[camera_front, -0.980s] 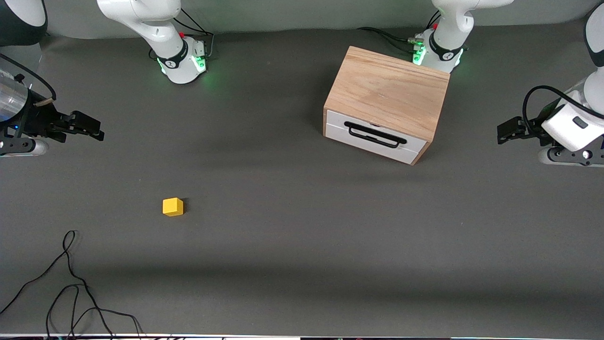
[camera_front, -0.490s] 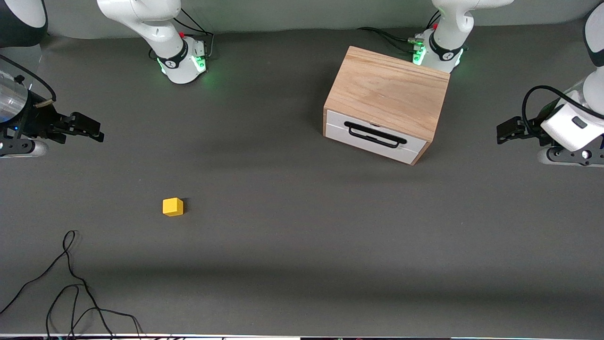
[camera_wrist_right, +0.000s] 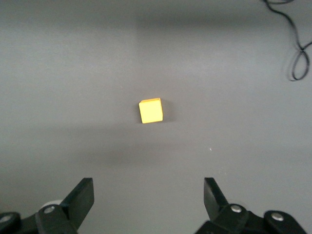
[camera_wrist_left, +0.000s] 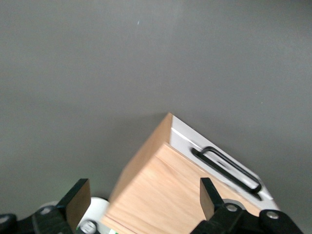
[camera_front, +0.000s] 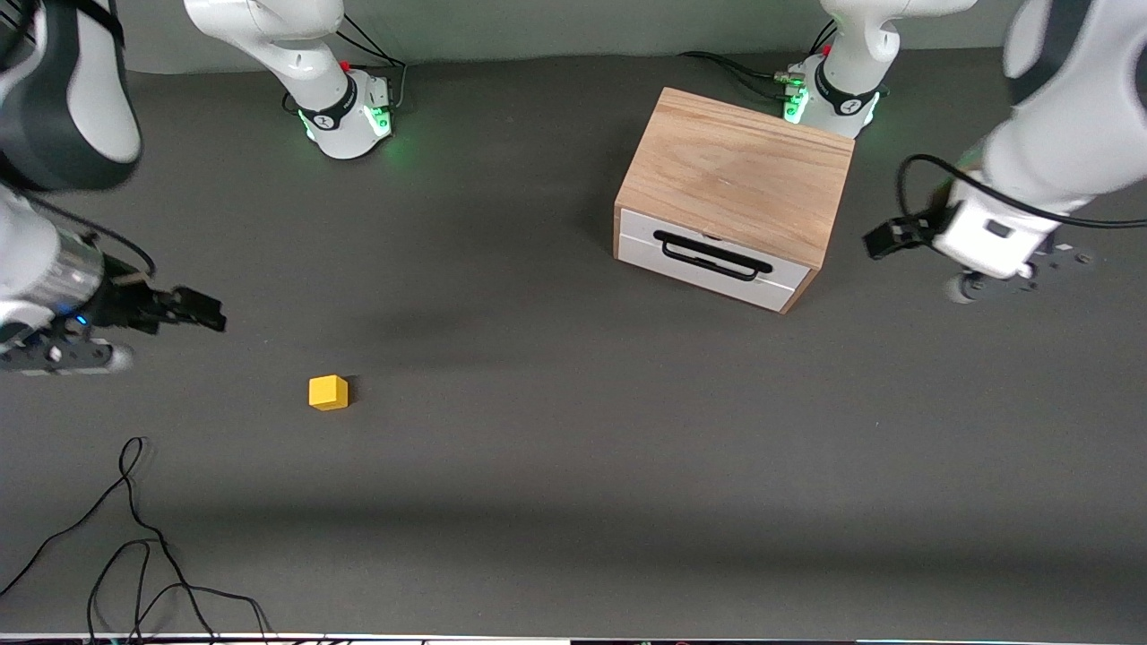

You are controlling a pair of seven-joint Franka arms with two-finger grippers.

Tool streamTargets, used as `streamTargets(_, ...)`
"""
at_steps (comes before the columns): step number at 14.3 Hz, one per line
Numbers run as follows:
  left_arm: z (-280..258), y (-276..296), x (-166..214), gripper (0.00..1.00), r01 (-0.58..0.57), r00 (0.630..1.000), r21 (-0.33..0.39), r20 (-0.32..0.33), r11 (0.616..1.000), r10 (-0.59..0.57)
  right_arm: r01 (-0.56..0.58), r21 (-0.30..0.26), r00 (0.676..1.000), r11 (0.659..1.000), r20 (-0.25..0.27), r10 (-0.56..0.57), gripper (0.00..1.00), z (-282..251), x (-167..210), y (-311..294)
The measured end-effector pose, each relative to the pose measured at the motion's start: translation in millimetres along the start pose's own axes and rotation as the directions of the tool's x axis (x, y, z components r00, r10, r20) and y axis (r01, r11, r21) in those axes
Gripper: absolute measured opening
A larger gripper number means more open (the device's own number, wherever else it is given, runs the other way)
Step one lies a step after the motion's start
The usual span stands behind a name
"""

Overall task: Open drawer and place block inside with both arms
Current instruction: 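Reach the left gripper to the drawer handle while the right gripper reaches the cube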

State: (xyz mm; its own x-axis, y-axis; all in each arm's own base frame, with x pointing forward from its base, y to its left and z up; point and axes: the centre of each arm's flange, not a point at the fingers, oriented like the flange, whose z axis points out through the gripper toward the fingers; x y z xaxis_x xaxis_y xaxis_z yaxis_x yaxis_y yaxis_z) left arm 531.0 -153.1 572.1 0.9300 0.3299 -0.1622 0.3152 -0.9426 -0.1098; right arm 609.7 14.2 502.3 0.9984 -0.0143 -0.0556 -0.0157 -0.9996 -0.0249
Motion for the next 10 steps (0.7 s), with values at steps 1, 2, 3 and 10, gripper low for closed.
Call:
streamTargets(1, 1, 21, -16, 1.0, 0.074, 0.997, 0.007, -0.003, 0.997, -0.074, 0.0, 0.001, 1.0, 1.0, 0.005, 0.0, 1.0, 19, 9, 0)
streamTargets(2, 2, 42, -32, 1.0, 0.15, 0.989, 0.014, -0.007, 0.989, -0.15, 0.001, 0.002, 1.0, 1.0, 0.01, -0.001, 1.0, 36, 17, 0)
streamTargets(3, 4, 64, -50, 1.0, 0.229, 0.973, 0.021, -0.012, 0.973, -0.229, 0.001, 0.003, 1.0, 1.0, 0.017, -0.001, 1.0, 53, 23, 0)
streamTargets(10, 40, 167, -112, 1.0, 0.7, 0.714, 0.061, -0.027, 0.712, -0.7, 0.002, 0.009, 0.998, 1.0, 0.057, -0.002, 1.0, 143, 47, 0)
